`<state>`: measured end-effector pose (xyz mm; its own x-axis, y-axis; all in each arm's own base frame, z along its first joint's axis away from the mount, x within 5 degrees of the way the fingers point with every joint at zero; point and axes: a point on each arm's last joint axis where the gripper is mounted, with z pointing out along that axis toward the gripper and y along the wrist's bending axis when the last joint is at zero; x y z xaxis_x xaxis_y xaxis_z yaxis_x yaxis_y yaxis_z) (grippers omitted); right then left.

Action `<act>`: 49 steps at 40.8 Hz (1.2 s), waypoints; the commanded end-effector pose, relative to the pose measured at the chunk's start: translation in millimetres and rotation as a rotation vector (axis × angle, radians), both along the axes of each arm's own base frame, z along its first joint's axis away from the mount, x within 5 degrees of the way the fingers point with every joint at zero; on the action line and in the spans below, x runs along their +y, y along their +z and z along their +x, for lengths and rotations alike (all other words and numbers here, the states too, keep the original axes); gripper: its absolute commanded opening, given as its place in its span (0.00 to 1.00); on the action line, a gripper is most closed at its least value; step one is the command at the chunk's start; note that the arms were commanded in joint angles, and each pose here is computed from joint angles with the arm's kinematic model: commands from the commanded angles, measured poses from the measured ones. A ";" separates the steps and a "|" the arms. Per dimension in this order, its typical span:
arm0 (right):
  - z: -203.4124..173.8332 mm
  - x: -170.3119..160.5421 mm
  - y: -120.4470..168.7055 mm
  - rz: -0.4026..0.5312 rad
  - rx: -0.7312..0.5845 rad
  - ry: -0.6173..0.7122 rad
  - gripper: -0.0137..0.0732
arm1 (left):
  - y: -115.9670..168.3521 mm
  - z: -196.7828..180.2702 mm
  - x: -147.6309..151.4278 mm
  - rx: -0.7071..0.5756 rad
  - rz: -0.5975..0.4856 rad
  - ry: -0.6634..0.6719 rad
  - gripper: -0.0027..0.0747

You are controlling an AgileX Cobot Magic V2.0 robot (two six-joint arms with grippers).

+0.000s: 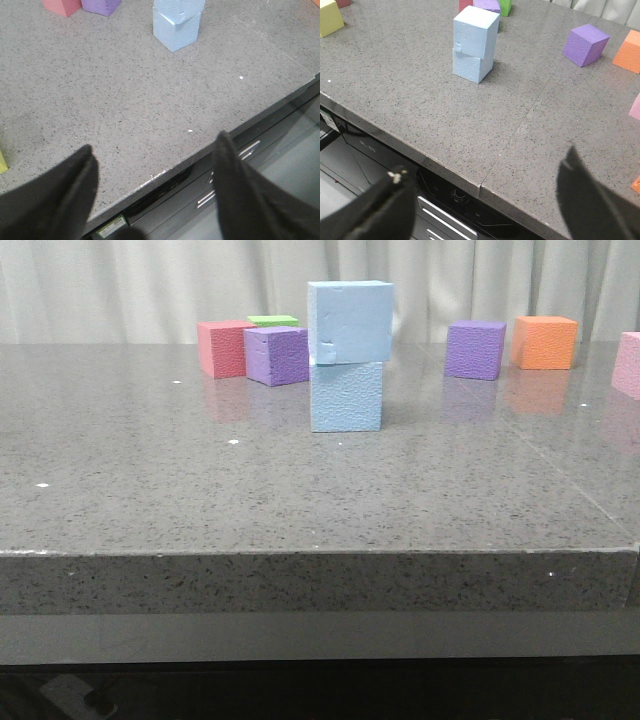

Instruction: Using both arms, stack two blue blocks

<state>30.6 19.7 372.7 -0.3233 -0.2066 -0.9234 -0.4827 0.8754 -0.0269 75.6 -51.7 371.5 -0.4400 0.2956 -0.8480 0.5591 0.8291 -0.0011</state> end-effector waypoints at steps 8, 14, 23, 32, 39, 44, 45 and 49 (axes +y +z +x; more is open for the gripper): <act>2.2 0.2 11.1 0.030 -0.070 -0.009 0.26 | 12.8 1.9 -1.1 -0.077 -0.054 0.002 0.18; 2.2 0.2 11.0 0.030 -0.069 -0.009 0.14 | 12.8 1.9 -1.1 -0.077 -0.054 0.002 0.09; 2.2 0.2 11.0 0.030 -0.069 -0.009 0.14 | 12.8 1.9 -1.1 -0.077 -0.054 0.002 0.01; 2.2 0.2 11.0 0.030 -0.069 -0.009 0.14 | 8.8 1.6 -0.7 -0.085 -0.055 0.002 0.01; 2.2 0.2 11.0 0.030 -0.069 -0.009 0.14 | -20.2 -1.5 16.4 -0.251 -0.136 0.144 0.01; 2.2 0.2 11.0 0.030 -0.069 -0.009 0.14 | -54.4 -10.4 32.8 -0.425 -0.172 0.289 0.01; 2.2 0.2 11.0 0.030 -0.069 -0.009 0.14 | -64.2 -12.4 35.8 -0.448 -0.173 0.323 0.01; 2.2 0.2 11.0 0.030 -0.069 -0.009 0.14 | -94.3 -17.0 43.1 -0.533 -0.202 0.429 0.01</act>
<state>30.5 19.5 372.1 -0.3296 -0.2097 -0.9206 -0.4816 0.8760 -0.0271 61.2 -12.6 277.5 -0.1782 0.0683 -0.9816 0.2190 0.9753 0.0281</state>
